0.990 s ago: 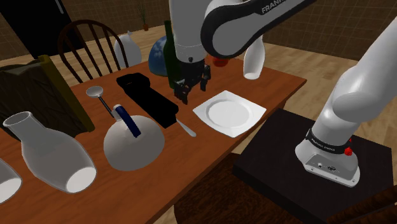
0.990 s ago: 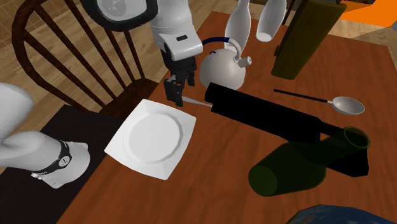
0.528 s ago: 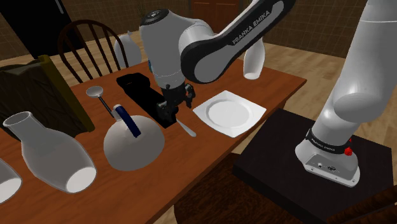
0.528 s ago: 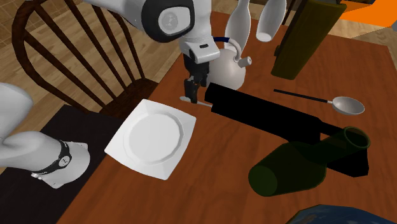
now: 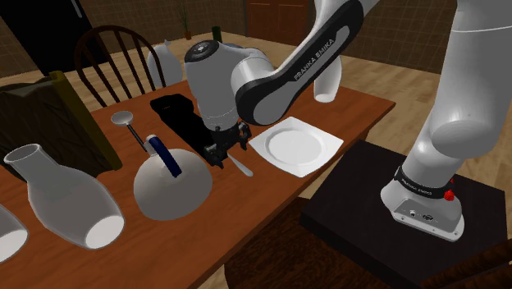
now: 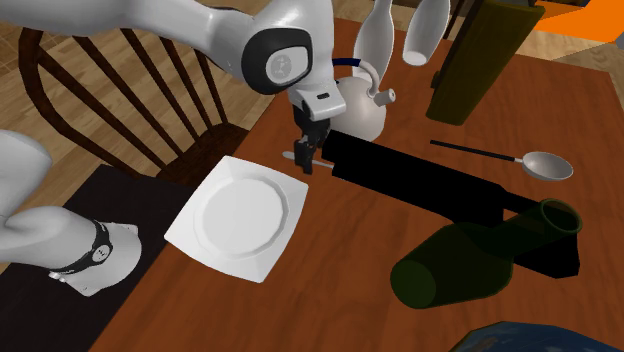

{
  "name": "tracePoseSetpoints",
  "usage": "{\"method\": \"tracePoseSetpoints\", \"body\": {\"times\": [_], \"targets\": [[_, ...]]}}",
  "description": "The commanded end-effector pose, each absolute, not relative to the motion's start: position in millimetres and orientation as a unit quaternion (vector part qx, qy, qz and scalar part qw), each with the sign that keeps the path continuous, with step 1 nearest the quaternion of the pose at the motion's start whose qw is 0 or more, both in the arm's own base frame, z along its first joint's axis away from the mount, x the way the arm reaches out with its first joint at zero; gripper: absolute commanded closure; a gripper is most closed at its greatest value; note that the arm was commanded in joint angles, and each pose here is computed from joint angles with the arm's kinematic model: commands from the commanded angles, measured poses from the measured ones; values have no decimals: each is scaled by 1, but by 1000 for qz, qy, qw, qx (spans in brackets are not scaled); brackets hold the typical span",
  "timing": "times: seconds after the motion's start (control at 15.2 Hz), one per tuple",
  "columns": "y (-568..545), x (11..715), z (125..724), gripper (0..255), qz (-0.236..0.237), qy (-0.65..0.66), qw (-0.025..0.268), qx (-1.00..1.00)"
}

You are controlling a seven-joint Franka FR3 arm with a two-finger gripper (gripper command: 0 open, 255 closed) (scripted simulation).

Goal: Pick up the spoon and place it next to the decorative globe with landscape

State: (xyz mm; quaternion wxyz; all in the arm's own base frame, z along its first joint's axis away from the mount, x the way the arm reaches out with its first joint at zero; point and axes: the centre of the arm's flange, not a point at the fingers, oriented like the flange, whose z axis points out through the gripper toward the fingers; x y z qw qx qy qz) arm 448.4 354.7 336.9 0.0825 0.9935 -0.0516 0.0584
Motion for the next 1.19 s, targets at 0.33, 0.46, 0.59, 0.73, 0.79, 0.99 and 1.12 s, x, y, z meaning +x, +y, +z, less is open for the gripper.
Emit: {"method": "tracePoseSetpoints", "body": {"times": [0.33, 0.46, 0.59, 0.73, 0.79, 0.99, 1.12], "targets": [[354, 449, 333, 0, 59, -51, 82, 994], [354, 449, 333, 255, 59, -51, 82, 994], [354, 449, 333, 255, 59, -51, 82, 994], [354, 449, 333, 255, 59, -51, 82, 994], [354, 449, 333, 255, 59, -51, 82, 994], [354, 450, 333, 255, 59, -51, 82, 994], [354, 449, 338, 255, 59, -51, 82, 994]]}}
